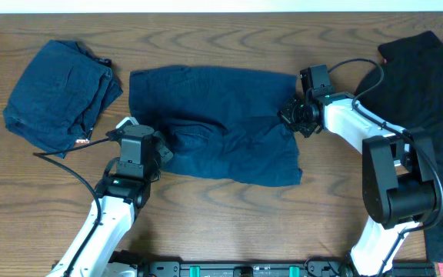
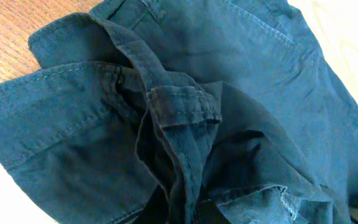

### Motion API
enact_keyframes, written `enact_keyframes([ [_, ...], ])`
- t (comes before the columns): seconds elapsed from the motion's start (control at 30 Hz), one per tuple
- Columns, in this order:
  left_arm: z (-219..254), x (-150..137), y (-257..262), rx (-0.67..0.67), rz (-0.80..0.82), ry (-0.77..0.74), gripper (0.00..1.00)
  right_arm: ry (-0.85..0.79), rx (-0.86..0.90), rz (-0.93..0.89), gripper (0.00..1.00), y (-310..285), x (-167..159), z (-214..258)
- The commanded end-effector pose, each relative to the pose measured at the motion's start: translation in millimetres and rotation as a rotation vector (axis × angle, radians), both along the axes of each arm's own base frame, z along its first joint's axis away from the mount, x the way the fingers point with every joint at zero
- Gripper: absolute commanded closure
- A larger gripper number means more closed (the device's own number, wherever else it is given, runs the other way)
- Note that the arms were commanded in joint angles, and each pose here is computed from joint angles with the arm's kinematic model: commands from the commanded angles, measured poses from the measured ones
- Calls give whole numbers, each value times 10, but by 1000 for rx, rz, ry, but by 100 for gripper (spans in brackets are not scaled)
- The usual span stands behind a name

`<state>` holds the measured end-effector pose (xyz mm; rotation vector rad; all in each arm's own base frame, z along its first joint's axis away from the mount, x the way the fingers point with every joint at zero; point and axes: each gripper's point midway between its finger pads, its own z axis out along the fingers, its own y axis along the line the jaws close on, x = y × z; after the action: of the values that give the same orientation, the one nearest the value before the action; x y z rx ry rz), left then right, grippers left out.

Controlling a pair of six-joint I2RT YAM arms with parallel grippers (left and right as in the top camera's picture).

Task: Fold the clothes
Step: 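Release the fold and move the right gripper to the shorts' right end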

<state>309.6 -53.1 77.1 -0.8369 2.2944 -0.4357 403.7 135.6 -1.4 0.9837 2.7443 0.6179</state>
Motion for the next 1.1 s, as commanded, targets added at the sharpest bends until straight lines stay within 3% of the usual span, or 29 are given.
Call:
enact_keyframes([
  [0.0, 51, 14, -23, -2, -20, -11, 94, 40, -11, 12, 98, 16, -84, -78],
  [0.2, 50, 14, -23, -1, -20, -10, 94, 138, -18, -9, 88, -118, -276, -132],
  [0.47, 44, 8, -22, -1, -20, -7, 94, 152, 75, 51, 74, 10, -331, -78],
  [0.83, 37, 0, -21, 0, -20, -3, 94, 129, 59, 26, 75, -126, -326, 127],
  [1.07, 38, 1, -21, 0, -20, -3, 94, 73, 35, 83, 96, -137, -309, 273],
])
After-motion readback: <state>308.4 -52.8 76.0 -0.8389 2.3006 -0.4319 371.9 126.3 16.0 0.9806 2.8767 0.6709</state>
